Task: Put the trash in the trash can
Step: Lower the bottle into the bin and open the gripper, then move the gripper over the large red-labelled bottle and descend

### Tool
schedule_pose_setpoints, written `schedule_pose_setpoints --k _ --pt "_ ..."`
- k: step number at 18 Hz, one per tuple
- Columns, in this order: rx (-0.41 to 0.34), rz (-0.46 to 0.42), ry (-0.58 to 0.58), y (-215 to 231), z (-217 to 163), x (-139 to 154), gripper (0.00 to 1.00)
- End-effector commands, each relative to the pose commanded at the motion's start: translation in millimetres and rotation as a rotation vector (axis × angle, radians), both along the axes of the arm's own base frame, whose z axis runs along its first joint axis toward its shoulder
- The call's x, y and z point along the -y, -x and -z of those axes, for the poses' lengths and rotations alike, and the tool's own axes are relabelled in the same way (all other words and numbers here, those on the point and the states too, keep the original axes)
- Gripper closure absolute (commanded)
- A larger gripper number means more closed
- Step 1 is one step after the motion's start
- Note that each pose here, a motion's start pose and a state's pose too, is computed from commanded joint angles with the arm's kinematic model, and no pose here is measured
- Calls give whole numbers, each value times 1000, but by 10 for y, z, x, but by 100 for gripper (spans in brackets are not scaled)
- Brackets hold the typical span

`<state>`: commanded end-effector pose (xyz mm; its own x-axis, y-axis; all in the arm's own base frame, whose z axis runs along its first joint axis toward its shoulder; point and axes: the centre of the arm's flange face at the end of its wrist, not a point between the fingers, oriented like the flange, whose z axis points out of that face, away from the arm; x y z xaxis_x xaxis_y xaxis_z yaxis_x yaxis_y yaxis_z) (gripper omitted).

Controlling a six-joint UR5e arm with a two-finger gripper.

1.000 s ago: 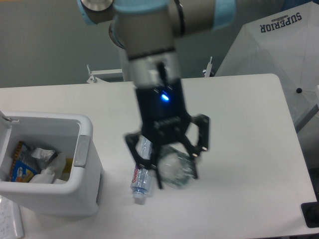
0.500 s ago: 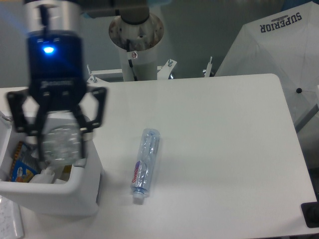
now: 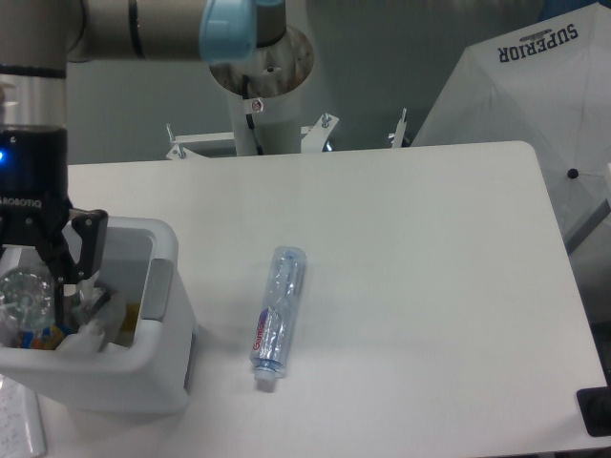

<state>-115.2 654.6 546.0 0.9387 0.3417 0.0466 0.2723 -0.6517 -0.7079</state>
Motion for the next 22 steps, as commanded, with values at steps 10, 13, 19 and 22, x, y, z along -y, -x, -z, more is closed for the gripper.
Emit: schedule_pose_setpoints --k 10,13,19,22 --pt "35 -266 -4 1255 -39 687 0" --pt "48 -382 16 1866 148 951 0" --pt "97 -433 132 2285 818 1177 0" --pt "70 -318 248 2282 1289 1237 0"
